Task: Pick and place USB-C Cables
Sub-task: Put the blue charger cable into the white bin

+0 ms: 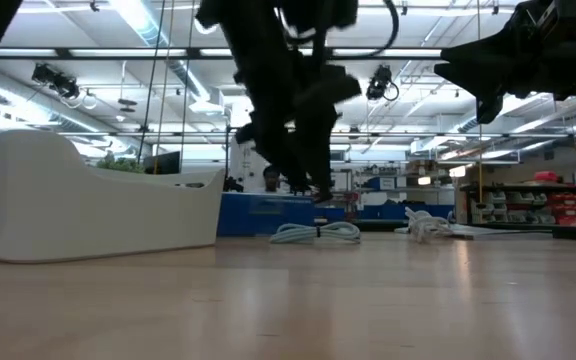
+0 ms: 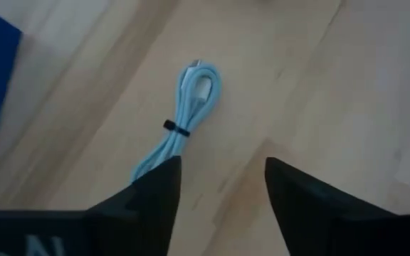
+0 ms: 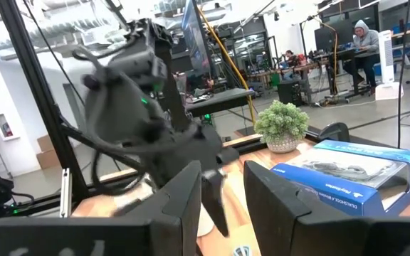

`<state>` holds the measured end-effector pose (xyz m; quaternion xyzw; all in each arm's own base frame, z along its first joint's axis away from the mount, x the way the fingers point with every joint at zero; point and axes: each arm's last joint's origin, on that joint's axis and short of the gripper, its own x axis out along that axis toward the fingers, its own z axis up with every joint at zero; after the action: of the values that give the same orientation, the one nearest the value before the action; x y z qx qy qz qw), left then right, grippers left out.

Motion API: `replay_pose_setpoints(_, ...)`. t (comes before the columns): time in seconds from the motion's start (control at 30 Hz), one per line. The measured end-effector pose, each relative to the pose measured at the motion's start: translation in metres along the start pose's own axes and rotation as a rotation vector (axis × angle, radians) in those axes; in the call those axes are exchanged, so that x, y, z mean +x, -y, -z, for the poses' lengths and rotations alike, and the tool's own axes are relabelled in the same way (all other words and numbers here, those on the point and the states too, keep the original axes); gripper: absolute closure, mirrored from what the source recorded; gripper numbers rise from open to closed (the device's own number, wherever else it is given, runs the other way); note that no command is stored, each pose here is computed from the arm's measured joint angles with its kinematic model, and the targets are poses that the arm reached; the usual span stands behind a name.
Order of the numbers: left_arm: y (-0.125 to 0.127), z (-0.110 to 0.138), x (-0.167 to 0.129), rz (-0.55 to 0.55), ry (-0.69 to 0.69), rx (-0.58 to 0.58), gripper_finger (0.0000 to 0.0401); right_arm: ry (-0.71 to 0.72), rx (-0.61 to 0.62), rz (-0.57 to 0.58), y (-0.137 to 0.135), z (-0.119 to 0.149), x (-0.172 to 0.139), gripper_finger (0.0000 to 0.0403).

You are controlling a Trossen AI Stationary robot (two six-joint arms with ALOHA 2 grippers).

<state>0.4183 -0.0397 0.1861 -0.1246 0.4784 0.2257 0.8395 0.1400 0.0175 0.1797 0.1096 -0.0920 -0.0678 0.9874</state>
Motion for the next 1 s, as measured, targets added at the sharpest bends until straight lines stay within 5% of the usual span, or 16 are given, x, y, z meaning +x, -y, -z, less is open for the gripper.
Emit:
replay_pose_setpoints(0.4,-0.037,-0.010,0.049,0.007,-0.094,0.060,0.0196,0.000,0.000,0.000,0.000,0.000,0.000,0.0289)
replay_pose_setpoints(0.73,-0.037,-0.007,0.065,0.068,-0.141,0.085,0.0283,0.002,0.001,0.000,0.000,0.000,0.000,0.0289)
replay_pose_setpoints(1.0,-0.030,-0.006,0.049,0.067,-0.119,0.107,0.0348,0.000,0.000,0.000,0.000,0.000,0.000,0.0289)
